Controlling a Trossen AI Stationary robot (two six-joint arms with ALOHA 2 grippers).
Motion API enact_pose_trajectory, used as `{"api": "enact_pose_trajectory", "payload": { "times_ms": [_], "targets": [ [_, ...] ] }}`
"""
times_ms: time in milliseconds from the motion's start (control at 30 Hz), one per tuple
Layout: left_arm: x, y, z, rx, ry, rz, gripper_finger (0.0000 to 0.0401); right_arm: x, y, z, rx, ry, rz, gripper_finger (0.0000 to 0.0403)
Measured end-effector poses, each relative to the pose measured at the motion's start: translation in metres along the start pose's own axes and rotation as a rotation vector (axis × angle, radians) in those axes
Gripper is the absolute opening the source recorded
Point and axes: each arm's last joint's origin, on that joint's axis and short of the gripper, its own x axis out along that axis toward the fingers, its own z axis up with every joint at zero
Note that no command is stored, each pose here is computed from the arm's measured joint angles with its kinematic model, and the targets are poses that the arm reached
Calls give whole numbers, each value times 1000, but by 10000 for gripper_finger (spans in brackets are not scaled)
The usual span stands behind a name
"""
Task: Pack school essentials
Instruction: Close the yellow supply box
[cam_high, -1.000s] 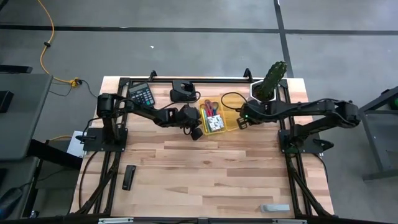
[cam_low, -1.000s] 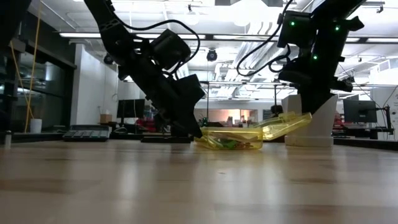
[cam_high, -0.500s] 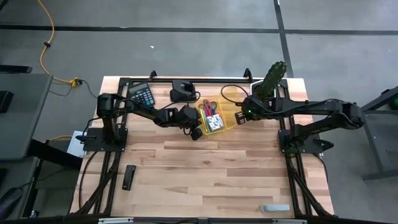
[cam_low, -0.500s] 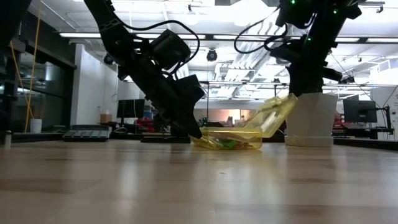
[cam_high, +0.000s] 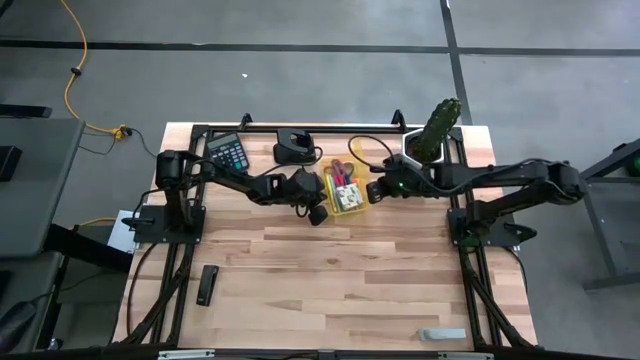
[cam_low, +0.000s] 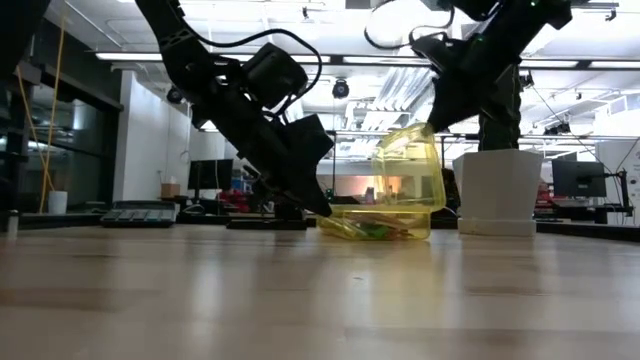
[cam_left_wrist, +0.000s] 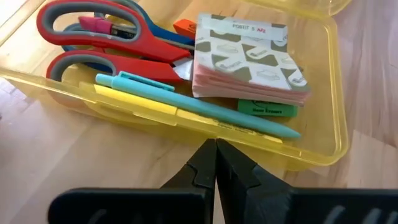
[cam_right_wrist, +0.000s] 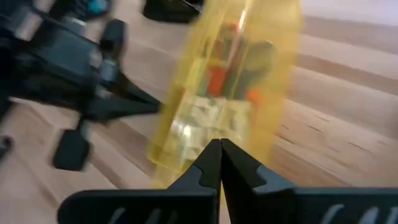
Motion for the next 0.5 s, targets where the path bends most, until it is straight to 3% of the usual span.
{"api": "enact_pose_trajectory", "payload": {
  "times_ms": [500],
  "targets": [
    [0,-3,0,4,-11,-8,0,43,15,-6,-1,6,39,0]
  ]
}}
